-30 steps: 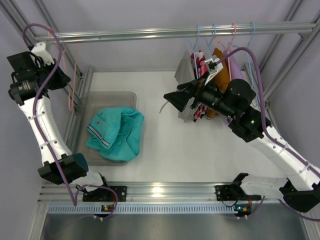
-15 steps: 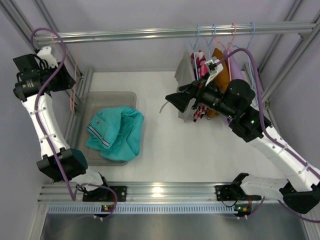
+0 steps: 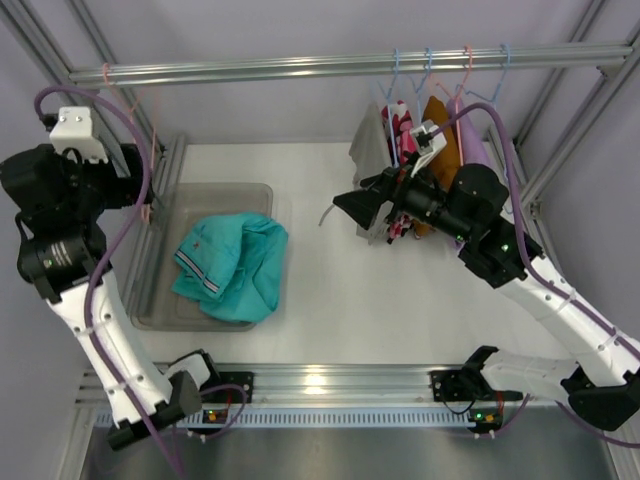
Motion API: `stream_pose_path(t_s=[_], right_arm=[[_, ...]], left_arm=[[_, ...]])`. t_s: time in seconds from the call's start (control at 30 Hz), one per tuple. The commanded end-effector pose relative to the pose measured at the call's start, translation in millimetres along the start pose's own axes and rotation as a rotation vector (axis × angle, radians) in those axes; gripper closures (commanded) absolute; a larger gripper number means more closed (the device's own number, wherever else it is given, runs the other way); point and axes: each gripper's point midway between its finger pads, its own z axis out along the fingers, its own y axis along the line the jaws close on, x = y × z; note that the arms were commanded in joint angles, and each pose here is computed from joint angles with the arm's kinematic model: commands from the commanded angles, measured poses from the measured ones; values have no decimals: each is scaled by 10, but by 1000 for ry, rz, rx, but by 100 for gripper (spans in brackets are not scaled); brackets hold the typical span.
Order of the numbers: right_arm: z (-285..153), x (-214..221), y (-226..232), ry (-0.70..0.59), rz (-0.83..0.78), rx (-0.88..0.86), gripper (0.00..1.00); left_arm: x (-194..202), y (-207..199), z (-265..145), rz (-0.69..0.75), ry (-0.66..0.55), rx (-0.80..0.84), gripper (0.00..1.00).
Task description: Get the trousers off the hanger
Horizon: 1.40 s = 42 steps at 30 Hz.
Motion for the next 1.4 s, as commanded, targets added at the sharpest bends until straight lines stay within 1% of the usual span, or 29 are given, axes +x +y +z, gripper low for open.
stream_pose_path(t_s=[0.0,0.07,0.1,0.2,0.23,0.3,0.33,0.37,0.4,0.43,0.47,0.53,0.57,0.63,0.67,0.77,0.8,0.83,0.87,0.9,0.93,0.97,1.0,1.03,1.07,1.13,1.17,1.2,1.37], right_arm=[[-135,-164,-42,-59,-40,34,1],[-183,-189,-67,-72,-54,54,0],[-196,-205,-73,-79,-60,57,0],[-270,-315,-80,-113,-88,69,0],[-288,-355,-106,-124,-96,80,0],[-342,-400,-128,-137,-94,91,1],[-361,-408,-183,-141,-88,105,1],[-391,-417,-198,-145,-83,110,1],[-413,-418,-233,-146,-74,119,1],[-440,-416,-299,-149,-60,134,1],[-457,-415,-334,-151,-51,143,1],[-498,-427,-420,-158,-29,161,1],[-510,-440,-443,-162,-27,165,2],[-543,-468,-500,-170,-26,178,3],[-545,-474,-507,-169,-25,177,4],[-557,-490,-513,-166,-25,166,7],[-563,-491,-513,-166,-28,163,8],[-573,-492,-523,-164,-33,164,8],[-580,-491,-529,-163,-35,164,9],[-587,-489,-543,-161,-48,164,10],[-610,-504,-524,-166,-57,160,10],[-621,-511,-521,-167,-69,159,10],[-635,-522,-519,-168,-99,156,11],[-674,-556,-503,-178,-114,159,11],[-707,-567,-512,-180,-125,167,11],[-816,-627,-556,-202,-147,196,11],[-855,-617,-577,-199,-147,210,11],[-901,-630,-629,-203,-151,233,11],[-1179,-638,-701,-241,-129,300,11]], left_arm=[[-290,-35,-285,73,-137,-38,1],[-357,-197,-418,83,-178,19,1],[-365,-472,-456,99,-194,170,1],[-218,-992,-641,111,-184,463,1],[-216,-1234,-761,101,-203,623,1],[-168,-1395,-812,-3,-181,749,1],[-296,-1467,-885,33,-252,814,1],[-174,-1487,-799,-117,-188,851,1],[-169,-1489,-758,-138,-200,864,1],[-296,-1533,-827,-127,-262,896,2],[-187,-1540,-708,-175,-231,917,2],[-101,-1576,-472,-211,-178,942,4],[53,-1805,-408,-247,-89,978,5],[144,-2104,-362,-168,-68,1002,7],[156,-2410,-426,-140,-81,1054,6],[349,-2812,-430,-212,-13,1143,7],[285,-2889,-405,-227,-52,1160,8],[428,-3050,-398,-265,-1,1189,11],[444,-3129,-403,-276,-11,1198,12],[324,-3173,-343,-288,-93,1171,15],[416,-3340,-367,-304,-87,1200,17],[391,-3423,-364,-312,-115,1205,18],[272,-3475,-299,-331,-175,1172,19],[356,-3703,-249,-324,-140,1191,19],[211,-3799,-246,-332,-165,1202,20],[149,-4069,-85,-378,-164,1222,23],[3,-4134,-80,-394,-190,1233,25],[82,-4285,75,-397,-159,1230,27],[-39,-4579,429,-429,-148,1208,31]])
